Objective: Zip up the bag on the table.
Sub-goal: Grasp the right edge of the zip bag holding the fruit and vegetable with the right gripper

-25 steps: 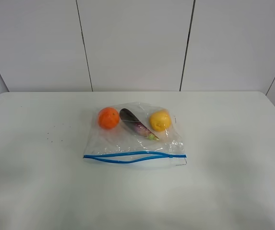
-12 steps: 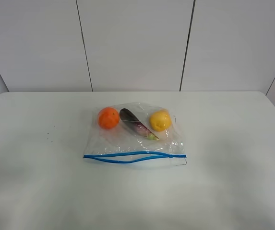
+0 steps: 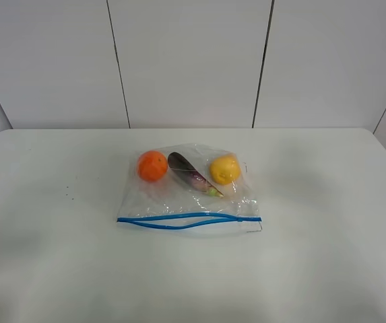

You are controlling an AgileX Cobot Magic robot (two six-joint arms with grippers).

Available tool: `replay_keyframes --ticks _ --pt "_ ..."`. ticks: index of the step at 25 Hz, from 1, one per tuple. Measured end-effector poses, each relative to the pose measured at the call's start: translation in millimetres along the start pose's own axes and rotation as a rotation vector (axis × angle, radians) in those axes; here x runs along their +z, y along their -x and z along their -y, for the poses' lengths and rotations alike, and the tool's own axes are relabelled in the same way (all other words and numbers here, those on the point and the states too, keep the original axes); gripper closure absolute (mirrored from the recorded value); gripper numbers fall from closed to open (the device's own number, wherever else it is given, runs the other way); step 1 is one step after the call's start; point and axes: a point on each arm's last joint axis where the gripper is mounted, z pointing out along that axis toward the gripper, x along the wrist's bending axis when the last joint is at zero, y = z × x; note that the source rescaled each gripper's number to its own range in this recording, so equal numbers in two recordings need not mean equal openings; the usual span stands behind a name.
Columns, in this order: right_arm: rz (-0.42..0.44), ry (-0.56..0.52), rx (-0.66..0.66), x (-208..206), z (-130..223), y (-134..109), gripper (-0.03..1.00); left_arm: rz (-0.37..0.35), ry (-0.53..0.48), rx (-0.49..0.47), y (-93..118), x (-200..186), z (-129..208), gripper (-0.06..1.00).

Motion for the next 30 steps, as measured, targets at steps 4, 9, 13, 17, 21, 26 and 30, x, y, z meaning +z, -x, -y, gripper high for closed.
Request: replay_keyframes --ticks 4,9,13,17,21,26,30 --pt "-0.028 -0.157 0.042 55 -28 3 0.15 0.000 0.000 0.000 0 0 0 -0.05" --pt "-0.114 -0.253 0.097 129 -42 4 0.15 0.000 0.000 0.000 0 0 0 -0.05" --pt "-0.208 -0.322 0.125 180 -41 2 0.15 0.000 0.000 0.000 0 0 0 -0.05" --pt "-0.261 -0.385 0.122 214 -39 3 0.15 0.000 0.000 0.000 0 0 0 -0.05" --pt "-0.323 -0.380 0.115 235 -51 2 0.15 0.000 0.000 0.000 0 0 0 -0.05" --pt "-0.454 -0.370 0.106 255 -71 8 0.15 0.000 0.000 0.000 0 0 0 -0.05" --pt "-0.547 -0.406 0.112 273 -69 9 0.15 0.000 0.000 0.000 0 0 0 -0.05"
